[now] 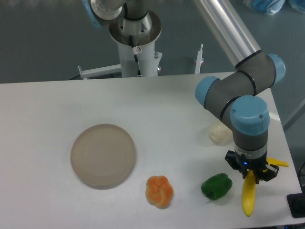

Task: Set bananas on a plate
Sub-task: 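Hold the yellow banana in the gripper above the table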

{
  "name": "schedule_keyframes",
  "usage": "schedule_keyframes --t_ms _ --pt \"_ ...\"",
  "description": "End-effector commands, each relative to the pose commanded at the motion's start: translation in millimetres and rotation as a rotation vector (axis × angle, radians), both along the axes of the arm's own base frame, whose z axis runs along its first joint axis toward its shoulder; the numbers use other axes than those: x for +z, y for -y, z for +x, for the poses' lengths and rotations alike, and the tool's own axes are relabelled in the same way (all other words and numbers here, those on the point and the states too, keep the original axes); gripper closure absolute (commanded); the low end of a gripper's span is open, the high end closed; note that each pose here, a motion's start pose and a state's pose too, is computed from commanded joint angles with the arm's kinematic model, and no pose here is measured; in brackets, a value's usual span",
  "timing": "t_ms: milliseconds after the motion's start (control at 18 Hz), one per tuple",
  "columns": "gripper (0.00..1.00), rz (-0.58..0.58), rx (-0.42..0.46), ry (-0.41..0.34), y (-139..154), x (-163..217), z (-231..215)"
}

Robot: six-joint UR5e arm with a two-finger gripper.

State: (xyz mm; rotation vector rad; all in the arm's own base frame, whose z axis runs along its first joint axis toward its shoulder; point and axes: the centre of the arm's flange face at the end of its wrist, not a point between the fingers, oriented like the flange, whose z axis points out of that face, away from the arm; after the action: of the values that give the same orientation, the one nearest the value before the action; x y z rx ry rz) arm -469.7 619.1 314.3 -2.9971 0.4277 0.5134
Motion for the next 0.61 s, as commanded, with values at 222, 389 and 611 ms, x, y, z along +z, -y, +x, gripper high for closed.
schedule_keyframes --t_ms 222,389,611 --pt "0.74 -0.001 0.001 0.003 1.3 -1.1 -0.1" --pt "0.74 -0.001 0.002 0.001 2.0 0.5 0.3" --pt "0.74 0.0 0.001 0.002 1.8 1.3 2.1"
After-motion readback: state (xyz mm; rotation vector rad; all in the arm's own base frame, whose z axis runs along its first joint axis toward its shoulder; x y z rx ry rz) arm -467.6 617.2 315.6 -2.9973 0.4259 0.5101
